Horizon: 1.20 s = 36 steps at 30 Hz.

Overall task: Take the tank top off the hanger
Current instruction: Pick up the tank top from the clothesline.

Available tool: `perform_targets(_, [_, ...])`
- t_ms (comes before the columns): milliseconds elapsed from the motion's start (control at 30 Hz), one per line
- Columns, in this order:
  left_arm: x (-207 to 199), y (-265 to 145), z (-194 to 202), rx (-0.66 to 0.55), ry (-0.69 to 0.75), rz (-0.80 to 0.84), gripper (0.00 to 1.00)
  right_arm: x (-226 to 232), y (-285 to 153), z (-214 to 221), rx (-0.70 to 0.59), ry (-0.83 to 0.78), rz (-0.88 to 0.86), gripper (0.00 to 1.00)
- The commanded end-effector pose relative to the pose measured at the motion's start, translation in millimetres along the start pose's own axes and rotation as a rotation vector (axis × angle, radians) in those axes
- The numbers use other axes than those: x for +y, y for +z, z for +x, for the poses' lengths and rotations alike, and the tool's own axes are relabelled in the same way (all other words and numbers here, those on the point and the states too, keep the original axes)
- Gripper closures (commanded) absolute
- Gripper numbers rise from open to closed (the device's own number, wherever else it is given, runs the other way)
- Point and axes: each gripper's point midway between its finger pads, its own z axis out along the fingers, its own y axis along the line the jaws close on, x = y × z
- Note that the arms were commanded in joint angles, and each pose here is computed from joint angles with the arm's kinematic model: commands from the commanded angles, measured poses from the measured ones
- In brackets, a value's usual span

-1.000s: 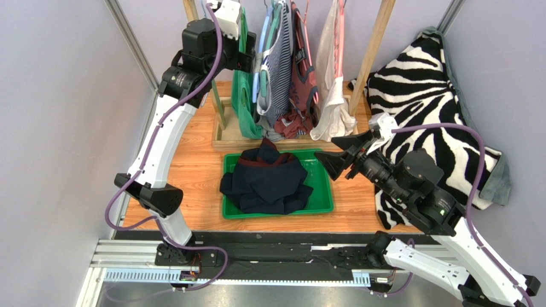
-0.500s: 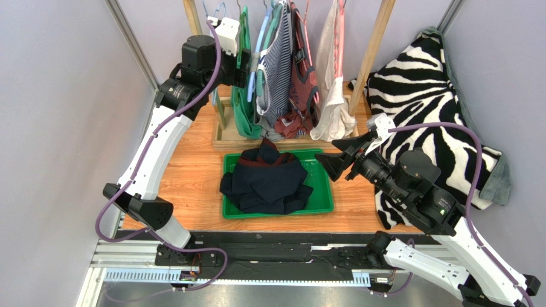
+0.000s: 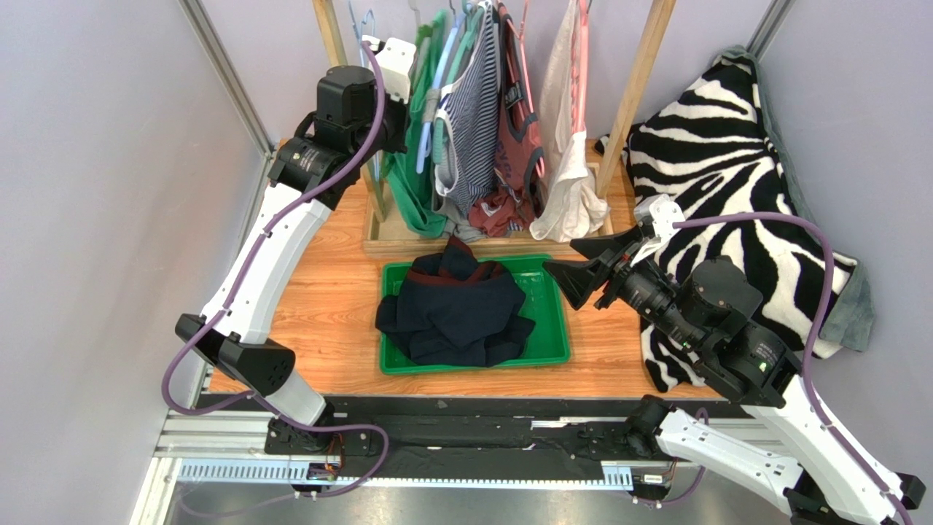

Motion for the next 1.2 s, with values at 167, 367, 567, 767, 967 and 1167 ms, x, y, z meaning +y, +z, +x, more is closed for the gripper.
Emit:
perform_targets(167, [23.1,-47.8,-73.1,-0.198,0.073,-0.090,1.00,-1.5,-6.8,-17.6,-0.054,0.006,0.017,0.35])
perform_targets(367, [30.0,-82.6,-107.5,-0.305,0.094,-0.109,1.00,-2.2,-5.0,-16.5,-0.047,0.002,0.022,0.36])
perform_targets(567, [29.2,-127.5,-112.6,-0.353,0.080,-0.074,1.00,-2.5,-4.4,-16.2,-0.051,0.010,0.024,0.36])
perform_targets(767, [21.3,-182.9,-92.4,-0.372,0.093,0.003,1.00,-6.0,-6.3,-14.1,-0.050,0.002,0.038,0.37])
perform_targets(967, [4.1,-224.6,-78.5,-0.366,0.180,0.131,1.00,-6.6,-3.2,-7.4,-0.037,0.003,0.037,0.37])
perform_targets(1167, [1.1,-291.1,-108.6,-0.520,0.223,0.183,1.00,-5.3,-2.8,0.3,-0.051,0.010,0.017,0.37])
